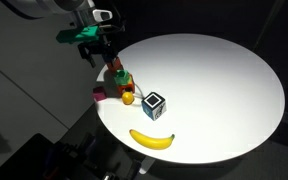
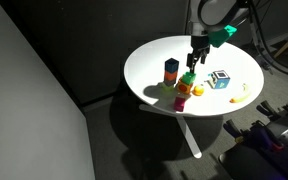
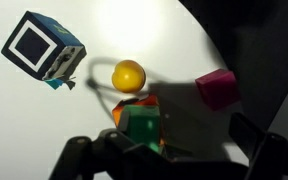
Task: Pick up the green block and place it on top of the block with a number on it
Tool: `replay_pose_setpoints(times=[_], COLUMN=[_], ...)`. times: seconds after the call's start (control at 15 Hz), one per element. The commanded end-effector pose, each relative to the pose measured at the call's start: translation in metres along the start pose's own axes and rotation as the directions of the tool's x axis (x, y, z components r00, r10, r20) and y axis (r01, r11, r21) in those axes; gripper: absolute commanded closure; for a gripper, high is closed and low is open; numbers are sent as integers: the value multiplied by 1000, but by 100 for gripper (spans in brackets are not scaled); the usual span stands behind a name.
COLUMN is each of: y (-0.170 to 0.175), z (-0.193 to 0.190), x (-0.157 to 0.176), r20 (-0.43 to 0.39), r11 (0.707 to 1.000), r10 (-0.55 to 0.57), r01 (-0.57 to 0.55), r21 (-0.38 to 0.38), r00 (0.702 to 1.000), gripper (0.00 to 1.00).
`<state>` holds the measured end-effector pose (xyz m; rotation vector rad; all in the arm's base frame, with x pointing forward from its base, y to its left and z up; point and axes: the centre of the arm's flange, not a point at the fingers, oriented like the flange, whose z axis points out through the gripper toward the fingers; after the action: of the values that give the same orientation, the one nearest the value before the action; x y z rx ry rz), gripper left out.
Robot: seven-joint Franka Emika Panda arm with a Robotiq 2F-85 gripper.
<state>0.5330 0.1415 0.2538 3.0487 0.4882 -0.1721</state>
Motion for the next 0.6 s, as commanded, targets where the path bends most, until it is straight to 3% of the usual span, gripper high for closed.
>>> replay_pose_setpoints(times=[0.0,0.53], y=[-8,-11], z=[-18,-41], x=[-24,-55], r20=[16,19], r11=[1000,999], r10=[-8,12], r01=[8,-11], r21=[-6,-39], r00=[1000,1000], gripper=[0,0])
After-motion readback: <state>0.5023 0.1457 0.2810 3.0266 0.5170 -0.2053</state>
